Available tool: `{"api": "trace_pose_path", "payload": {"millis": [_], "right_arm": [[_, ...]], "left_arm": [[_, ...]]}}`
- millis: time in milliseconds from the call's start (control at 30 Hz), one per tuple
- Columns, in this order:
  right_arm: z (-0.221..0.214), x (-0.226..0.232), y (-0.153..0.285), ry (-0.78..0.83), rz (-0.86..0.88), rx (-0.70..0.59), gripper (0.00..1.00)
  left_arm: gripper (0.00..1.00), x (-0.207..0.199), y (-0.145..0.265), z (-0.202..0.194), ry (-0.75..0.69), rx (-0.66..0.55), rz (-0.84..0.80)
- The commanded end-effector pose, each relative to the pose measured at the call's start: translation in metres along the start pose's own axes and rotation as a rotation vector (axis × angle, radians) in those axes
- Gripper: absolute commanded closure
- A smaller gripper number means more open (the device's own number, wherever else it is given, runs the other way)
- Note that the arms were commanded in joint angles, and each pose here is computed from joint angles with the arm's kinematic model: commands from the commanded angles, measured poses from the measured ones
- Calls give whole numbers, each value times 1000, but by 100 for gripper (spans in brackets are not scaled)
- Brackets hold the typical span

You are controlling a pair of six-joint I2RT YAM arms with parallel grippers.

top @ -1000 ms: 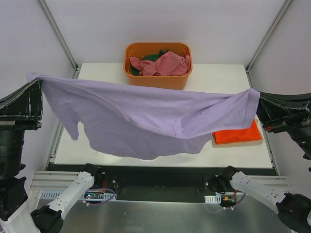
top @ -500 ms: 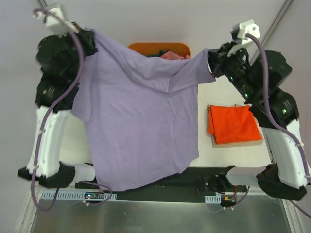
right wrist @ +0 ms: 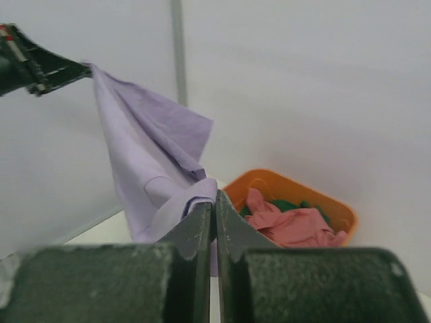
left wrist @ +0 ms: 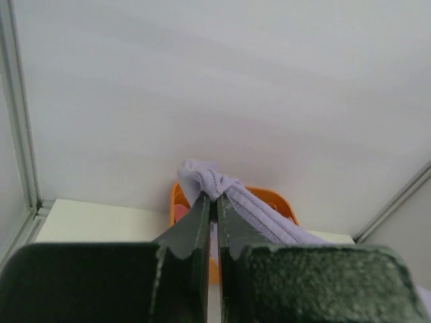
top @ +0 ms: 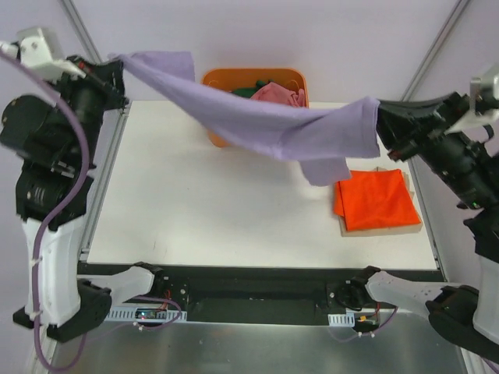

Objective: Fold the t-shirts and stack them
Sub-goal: Flatten out the tshirt

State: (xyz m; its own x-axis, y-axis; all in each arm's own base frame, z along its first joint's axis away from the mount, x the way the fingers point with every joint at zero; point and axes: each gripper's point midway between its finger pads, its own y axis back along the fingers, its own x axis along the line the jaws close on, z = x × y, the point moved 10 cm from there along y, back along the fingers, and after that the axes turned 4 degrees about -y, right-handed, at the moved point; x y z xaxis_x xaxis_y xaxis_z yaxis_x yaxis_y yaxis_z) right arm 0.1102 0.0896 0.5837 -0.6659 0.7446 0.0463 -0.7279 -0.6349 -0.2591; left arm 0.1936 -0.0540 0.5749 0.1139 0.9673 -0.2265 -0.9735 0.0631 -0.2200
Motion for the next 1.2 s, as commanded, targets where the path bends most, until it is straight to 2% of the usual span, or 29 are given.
{"api": "trace_pose_path", "payload": {"millis": [0, 100, 133, 167, 233, 267, 300, 333, 367, 400, 433, 467, 500, 533, 567, 633, 667, 767, 800, 933, 1067, 1167], "right_arm": [[-35, 25, -6, -163, 284, 137, 99], [-105, 54, -22, -330, 517, 344, 99], [-135, 70, -28, -375, 594, 390, 99], [-161, 86, -33, -419, 651, 443, 99], [-216, 125, -42, -466, 736, 597, 99], [-234, 139, -51, -485, 739, 649, 98], [-252, 152, -62, -531, 737, 714, 96], [-266, 163, -72, -563, 759, 765, 93], [-280, 172, -82, -587, 788, 845, 88], [-288, 177, -92, -597, 803, 907, 83], [-295, 179, -96, -588, 805, 964, 76], [-294, 180, -103, -562, 809, 974, 61], [-300, 178, -106, -536, 790, 991, 53], [-300, 175, -107, -505, 768, 984, 41], [-301, 170, -106, -479, 744, 978, 34], [-304, 154, -103, -440, 658, 956, 24], [-305, 144, -100, -435, 613, 948, 16], [-316, 105, -92, -432, 417, 935, 2], [-322, 92, -87, -427, 338, 938, 4], [-353, 34, -70, -424, 43, 967, 4], [-391, -18, -61, -406, -222, 1038, 4], [-414, -38, -61, -368, -337, 1101, 4]], "left_arm": [[100, 22, 12, -31, -47, 31, 120], [100, 50, 12, -92, -82, 143, 269], [97, 59, 8, -110, -108, 132, 335], [98, 72, 8, -133, -92, 158, 451], [99, 91, 11, -168, -25, 235, 544], [94, 99, 14, -177, 17, 238, 605], [80, 109, 17, -195, 45, 267, 652], [60, 116, 18, -205, 59, 287, 680], [47, 124, 18, -212, 50, 314, 715], [24, 132, 19, -217, 31, 344, 765], [12, 140, 20, -220, 18, 382, 835], [5, 147, 22, -222, 17, 411, 899], [1, 149, 22, -224, 14, 451, 923], [1, 149, 21, -226, 11, 478, 918], [1, 148, 20, -228, 17, 500, 894], [1, 143, 18, -232, 60, 528, 837], [1, 139, 19, -236, 102, 549, 796], [1, 122, 21, -251, 256, 638, 646], [1, 116, 22, -261, 315, 686, 585], [1, 99, 37, -308, 495, 910, 369], [1, 98, 66, -365, 544, 1073, 359], [1, 98, 79, -386, 524, 1113, 362]]}}
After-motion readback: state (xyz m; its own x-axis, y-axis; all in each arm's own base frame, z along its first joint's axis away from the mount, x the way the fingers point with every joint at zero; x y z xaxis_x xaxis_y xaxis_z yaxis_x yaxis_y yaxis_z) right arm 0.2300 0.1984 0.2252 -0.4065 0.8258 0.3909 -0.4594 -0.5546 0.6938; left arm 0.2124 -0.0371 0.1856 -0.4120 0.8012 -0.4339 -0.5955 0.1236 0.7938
